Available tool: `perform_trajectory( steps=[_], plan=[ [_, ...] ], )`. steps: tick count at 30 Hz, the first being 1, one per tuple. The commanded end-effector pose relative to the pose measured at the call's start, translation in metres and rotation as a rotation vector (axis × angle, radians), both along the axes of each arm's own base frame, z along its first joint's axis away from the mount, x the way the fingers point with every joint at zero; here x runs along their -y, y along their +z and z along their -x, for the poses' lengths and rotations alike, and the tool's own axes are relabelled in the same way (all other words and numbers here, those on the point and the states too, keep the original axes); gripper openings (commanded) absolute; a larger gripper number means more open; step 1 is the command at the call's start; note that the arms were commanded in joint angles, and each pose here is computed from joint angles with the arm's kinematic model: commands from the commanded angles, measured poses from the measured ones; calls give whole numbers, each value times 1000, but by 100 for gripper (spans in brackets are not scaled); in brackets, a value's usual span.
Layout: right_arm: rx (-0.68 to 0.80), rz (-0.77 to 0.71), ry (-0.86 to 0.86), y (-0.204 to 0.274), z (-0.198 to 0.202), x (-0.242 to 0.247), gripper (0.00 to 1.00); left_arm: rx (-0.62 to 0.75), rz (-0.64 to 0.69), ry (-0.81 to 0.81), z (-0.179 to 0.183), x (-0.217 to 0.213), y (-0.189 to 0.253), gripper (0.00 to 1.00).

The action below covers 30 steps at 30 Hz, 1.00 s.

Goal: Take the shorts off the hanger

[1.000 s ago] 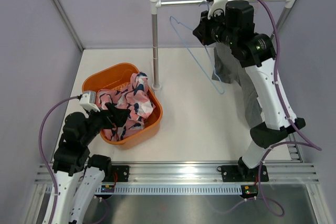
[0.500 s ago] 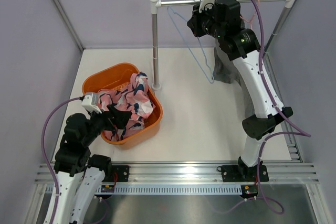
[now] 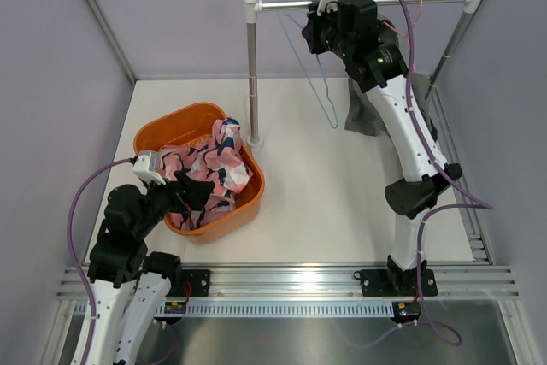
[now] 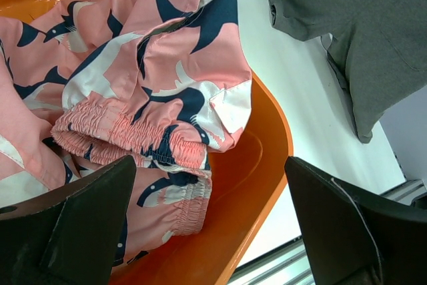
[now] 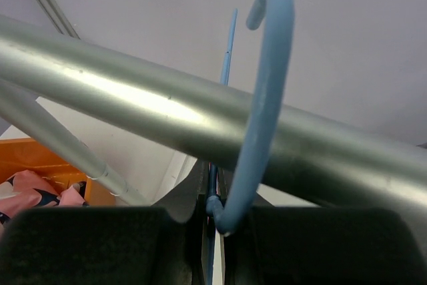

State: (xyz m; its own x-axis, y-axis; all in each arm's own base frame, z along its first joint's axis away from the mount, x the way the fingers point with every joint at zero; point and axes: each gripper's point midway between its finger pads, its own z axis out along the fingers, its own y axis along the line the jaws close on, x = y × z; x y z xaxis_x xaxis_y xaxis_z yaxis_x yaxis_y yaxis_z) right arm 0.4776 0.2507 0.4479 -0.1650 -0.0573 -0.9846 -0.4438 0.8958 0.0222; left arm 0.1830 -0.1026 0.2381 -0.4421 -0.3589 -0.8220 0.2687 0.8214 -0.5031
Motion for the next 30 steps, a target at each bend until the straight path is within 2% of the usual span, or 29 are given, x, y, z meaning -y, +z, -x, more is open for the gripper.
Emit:
perform_trajectory(
  steps=[1,8,20,30],
  plan=[
    [57,-57,-18,21,-7,0,0,63,9,-39,-3,7,14,99],
    [-3,-85,1,5,-6,-8,1,59,10,-37,-3,6,13,99],
    [10,-125,-5,21,14,2,36,61,9,-46,0,8,13,99],
    [32,-159,-7,51,58,24,50,70,12,-62,2,11,15,99]
  ],
)
